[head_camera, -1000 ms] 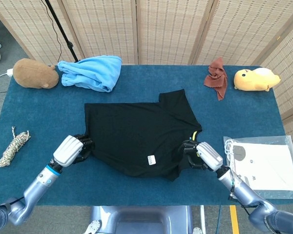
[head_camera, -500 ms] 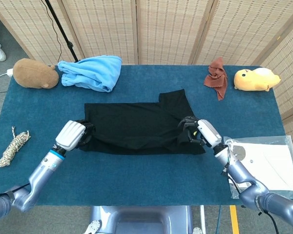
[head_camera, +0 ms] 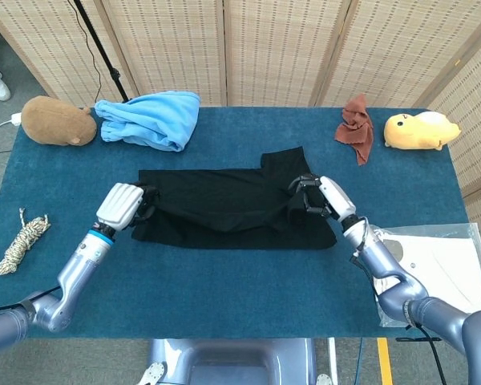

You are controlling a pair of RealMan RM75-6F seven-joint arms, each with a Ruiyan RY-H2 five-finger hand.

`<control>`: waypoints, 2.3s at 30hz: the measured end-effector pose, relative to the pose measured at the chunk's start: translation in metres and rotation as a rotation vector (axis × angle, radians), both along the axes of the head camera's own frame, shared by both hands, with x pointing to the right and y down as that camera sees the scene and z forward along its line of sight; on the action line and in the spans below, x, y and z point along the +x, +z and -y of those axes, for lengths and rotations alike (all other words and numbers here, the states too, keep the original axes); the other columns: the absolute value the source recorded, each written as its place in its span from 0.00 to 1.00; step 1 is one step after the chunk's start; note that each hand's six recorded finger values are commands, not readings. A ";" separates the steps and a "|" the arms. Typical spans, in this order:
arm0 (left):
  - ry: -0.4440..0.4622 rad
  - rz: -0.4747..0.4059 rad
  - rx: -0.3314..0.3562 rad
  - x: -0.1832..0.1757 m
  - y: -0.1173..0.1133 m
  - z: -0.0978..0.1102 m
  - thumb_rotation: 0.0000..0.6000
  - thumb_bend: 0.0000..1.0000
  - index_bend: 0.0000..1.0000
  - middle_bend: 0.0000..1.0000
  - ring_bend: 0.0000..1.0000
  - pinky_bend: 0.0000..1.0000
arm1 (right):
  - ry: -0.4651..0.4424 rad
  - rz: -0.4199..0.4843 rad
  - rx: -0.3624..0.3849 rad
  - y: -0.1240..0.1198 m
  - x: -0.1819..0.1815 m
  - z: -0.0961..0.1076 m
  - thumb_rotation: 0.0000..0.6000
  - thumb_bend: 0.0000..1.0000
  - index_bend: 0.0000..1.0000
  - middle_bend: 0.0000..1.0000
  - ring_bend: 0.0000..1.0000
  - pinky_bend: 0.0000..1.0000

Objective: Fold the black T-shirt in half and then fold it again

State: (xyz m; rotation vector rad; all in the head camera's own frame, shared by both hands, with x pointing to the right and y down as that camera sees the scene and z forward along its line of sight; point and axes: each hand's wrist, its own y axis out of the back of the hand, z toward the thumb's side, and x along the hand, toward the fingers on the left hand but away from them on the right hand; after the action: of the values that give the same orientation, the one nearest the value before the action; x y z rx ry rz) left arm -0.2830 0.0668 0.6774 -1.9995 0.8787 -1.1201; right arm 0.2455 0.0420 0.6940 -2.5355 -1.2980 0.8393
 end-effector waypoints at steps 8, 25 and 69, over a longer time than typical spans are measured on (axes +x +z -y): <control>-0.025 0.015 0.003 0.003 0.006 0.013 1.00 0.50 0.68 0.58 0.41 0.55 | 0.021 -0.038 0.004 0.008 -0.006 0.028 1.00 0.72 0.62 0.39 0.26 0.38; -0.097 0.092 0.025 0.020 0.024 0.044 1.00 0.50 0.69 0.58 0.41 0.56 | 0.093 -0.158 -0.015 0.032 -0.007 0.076 1.00 0.72 0.62 0.39 0.26 0.38; -0.213 0.228 0.066 0.023 0.063 0.070 1.00 0.48 0.00 0.00 0.00 0.39 | 0.130 -0.431 -0.051 0.058 0.003 0.098 1.00 0.53 0.00 0.00 0.00 0.00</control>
State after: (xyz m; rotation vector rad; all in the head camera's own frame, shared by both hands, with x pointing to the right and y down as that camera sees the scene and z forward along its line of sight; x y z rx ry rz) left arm -0.2603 -0.0027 0.7406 -1.7137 1.0104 -1.3874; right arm 0.2483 -0.0565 0.7516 -2.1494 -1.3124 1.3680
